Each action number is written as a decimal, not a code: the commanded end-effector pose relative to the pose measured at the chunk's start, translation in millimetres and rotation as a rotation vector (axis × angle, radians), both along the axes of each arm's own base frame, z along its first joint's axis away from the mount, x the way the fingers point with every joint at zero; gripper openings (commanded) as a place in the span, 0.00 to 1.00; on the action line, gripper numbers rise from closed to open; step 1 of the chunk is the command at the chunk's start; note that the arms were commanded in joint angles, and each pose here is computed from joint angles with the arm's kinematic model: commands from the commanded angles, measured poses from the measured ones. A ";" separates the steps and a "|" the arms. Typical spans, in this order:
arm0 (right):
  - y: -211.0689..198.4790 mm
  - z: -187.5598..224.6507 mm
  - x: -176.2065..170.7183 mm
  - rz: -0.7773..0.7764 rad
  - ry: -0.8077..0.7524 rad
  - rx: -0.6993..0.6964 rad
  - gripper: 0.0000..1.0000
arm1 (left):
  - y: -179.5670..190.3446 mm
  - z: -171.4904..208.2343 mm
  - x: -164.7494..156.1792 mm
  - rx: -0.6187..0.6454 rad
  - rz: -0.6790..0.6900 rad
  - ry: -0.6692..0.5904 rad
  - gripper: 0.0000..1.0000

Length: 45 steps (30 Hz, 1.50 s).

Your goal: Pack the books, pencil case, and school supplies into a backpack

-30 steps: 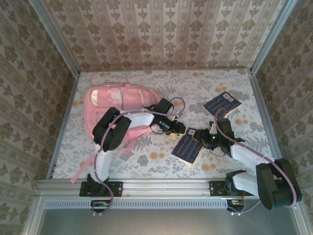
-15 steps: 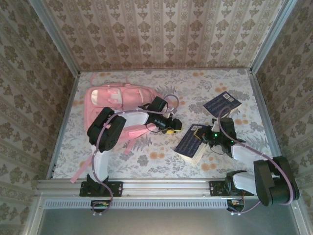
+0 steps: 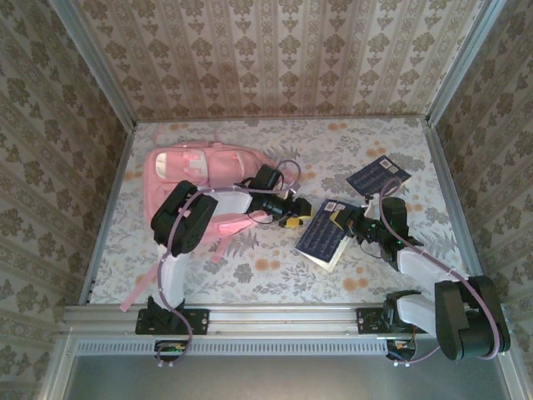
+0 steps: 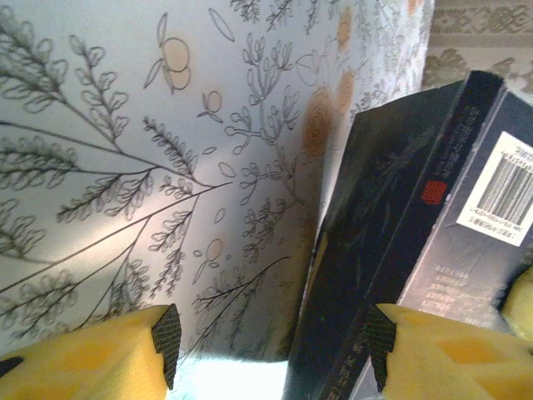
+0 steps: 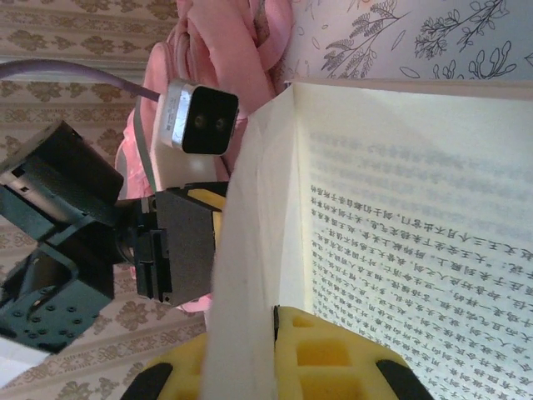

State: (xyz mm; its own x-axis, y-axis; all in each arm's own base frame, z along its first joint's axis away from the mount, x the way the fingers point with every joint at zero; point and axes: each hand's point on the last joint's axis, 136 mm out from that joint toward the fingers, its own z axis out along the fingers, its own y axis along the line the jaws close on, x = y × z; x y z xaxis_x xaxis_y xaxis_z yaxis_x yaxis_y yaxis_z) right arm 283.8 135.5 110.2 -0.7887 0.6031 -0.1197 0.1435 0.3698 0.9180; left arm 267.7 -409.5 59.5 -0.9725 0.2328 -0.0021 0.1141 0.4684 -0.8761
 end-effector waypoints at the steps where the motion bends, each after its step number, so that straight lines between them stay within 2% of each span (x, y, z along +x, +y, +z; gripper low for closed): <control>1: 2.7 7.6 3.0 0.006 -0.033 0.042 0.00 | -10.3 11.8 1.0 -0.104 -0.005 0.057 0.65; 10: 1.5 8.6 12.4 -0.023 -0.040 0.067 0.00 | -18.1 20.6 4.4 -0.190 0.012 0.101 0.64; 20: 1.6 1.1 27.4 -0.047 -0.028 0.094 0.00 | -31.5 42.4 5.6 -0.330 0.014 0.142 0.60; 24: 1.4 -10.0 29.0 -0.046 -0.009 0.084 0.00 | -31.9 53.0 8.6 -0.379 0.024 0.135 0.48; 26: 0.5 -14.3 28.7 -0.050 -0.004 0.073 0.00 | -32.6 57.1 11.0 -0.406 0.032 0.140 0.38; 30: 0.2 -17.6 27.1 -0.048 -0.001 0.061 0.00 | -31.4 54.4 10.8 -0.404 0.039 0.146 0.26; 33: -0.8 -21.7 24.7 -0.045 0.013 0.038 0.00 | -27.9 53.0 13.1 -0.390 0.051 0.134 0.09; 34: -2.4 -22.7 23.7 -0.047 0.017 0.018 0.02 | -24.8 54.7 15.7 -0.384 0.060 0.122 0.05; 36: -7.3 -26.4 19.0 -0.060 0.037 -0.033 0.16 | -16.9 57.8 19.9 -0.360 0.076 0.085 0.00; 40: -21.9 -16.5 9.1 -0.084 0.015 -0.185 0.58 | 1.4 77.2 17.8 -0.255 0.056 -0.079 0.00; 43: -27.3 7.7 2.1 -0.082 -0.070 -0.288 0.74 | 13.4 102.4 5.9 -0.112 -0.025 -0.269 0.00; 45: -28.0 30.2 -0.8 -0.078 -0.155 -0.324 0.77 | 20.8 123.8 0.5 -0.052 -0.066 -0.380 0.00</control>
State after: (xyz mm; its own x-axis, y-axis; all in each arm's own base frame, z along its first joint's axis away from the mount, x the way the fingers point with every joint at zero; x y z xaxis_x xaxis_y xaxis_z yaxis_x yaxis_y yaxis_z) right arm 291.4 117.5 133.7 -0.7120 0.6238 -0.3224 0.0725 0.5220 0.8499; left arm 286.0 -404.9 147.4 -0.9749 0.1552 -0.1598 0.2044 0.3379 -0.9187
